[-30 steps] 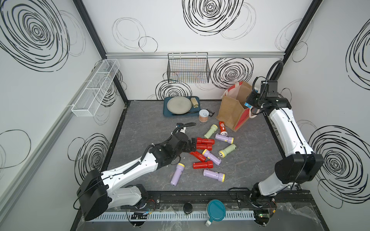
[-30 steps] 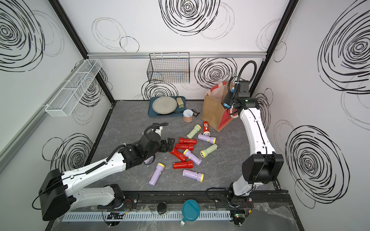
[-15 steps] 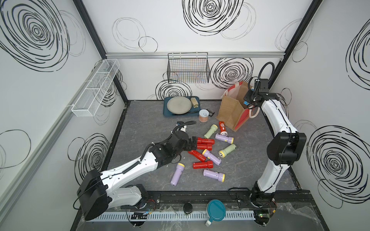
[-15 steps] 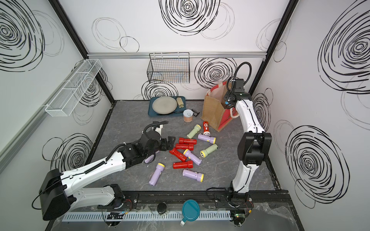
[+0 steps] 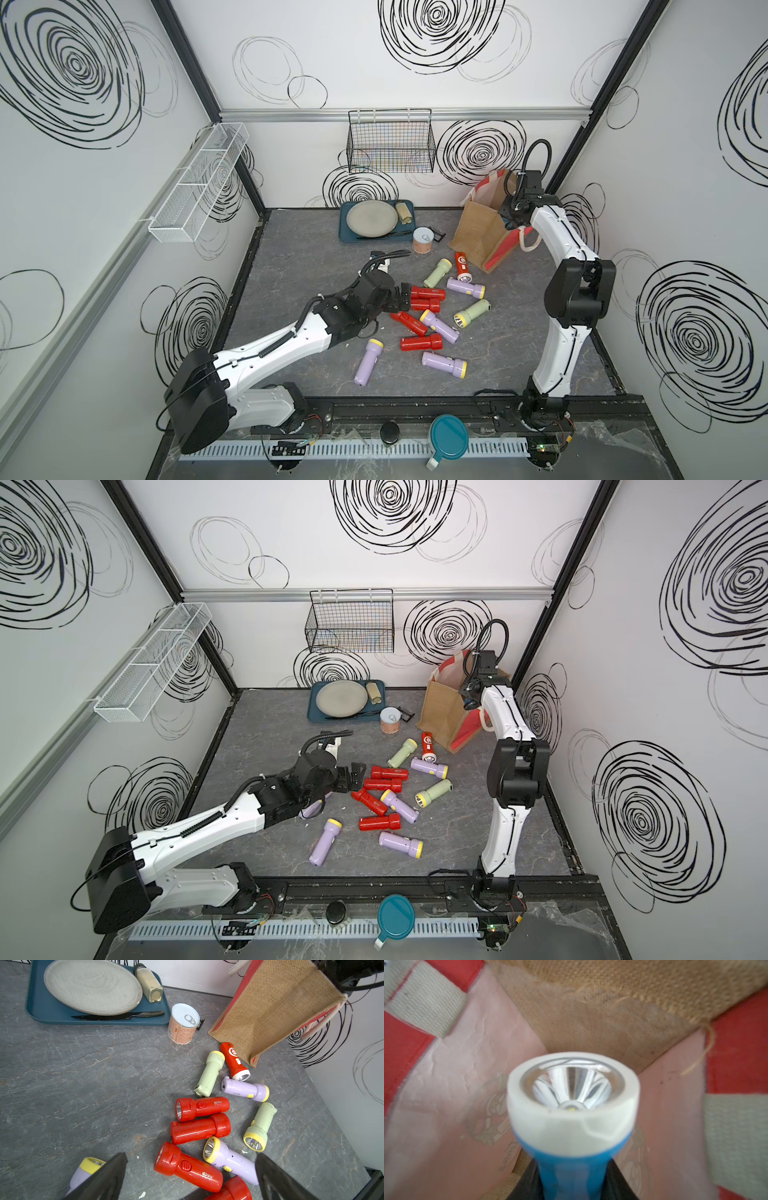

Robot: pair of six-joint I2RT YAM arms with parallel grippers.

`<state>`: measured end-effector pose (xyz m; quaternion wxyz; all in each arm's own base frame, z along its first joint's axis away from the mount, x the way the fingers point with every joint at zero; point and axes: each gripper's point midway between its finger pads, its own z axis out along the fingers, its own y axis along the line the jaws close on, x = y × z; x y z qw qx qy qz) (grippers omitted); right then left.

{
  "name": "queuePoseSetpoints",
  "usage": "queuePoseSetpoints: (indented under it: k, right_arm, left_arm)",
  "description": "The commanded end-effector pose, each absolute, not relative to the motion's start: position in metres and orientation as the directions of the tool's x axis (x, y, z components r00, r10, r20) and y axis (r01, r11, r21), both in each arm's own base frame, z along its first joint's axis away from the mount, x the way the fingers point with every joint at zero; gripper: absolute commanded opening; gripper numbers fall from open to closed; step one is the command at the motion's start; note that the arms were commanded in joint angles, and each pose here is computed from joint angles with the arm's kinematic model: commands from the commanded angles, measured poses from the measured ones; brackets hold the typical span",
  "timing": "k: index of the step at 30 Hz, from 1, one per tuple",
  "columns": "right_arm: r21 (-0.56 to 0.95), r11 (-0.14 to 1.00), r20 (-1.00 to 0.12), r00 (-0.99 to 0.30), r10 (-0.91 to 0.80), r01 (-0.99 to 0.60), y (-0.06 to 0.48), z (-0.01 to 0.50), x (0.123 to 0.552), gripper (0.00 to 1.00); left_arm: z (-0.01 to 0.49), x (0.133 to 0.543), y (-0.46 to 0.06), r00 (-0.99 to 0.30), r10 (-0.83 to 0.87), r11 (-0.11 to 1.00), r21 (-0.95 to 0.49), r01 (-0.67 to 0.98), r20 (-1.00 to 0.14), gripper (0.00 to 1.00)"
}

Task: Put the flashlights into the tote bags
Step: Place the flashlight in the canvas bag.

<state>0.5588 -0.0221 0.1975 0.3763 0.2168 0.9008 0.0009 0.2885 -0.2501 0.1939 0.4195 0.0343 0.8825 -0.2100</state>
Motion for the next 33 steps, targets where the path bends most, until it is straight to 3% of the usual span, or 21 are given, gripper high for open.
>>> queuePoseSetpoints:
  k: [1,7,15,25,33]
  right_arm:
    - [0.146,0.908,-0.71,-0.597,0.373,0.392,-0.024,0.211,0.56,0.27]
    - [0.152,0.913,-0.737,-0.572,0.359,0.378,-0.018,0.229,0.56,0.52]
    - [0.165,0.924,-0.777,-0.532,0.337,0.345,-0.008,0.269,0.556,0.71]
    - [0.174,0.955,-0.807,-0.521,0.278,0.24,0.026,0.325,0.532,0.77]
    - [0.138,0.988,-0.799,-0.582,0.151,0.068,0.092,0.348,0.485,0.82]
  left_arm:
    - [0.2,0.29,-0.245,-0.619,-0.133,0.91,-0.343,0.232,-0.774,0.99]
    - [0.202,0.292,-0.243,-0.613,-0.138,0.91,-0.343,0.231,-0.778,0.99]
    - [0.202,0.291,-0.243,-0.612,-0.15,0.907,-0.354,0.227,-0.777,0.99]
    - [0.201,0.292,-0.244,-0.618,-0.154,0.909,-0.355,0.216,-0.771,0.99]
    - [0.189,0.29,-0.235,-0.659,-0.151,0.933,-0.327,0.151,-0.737,0.99]
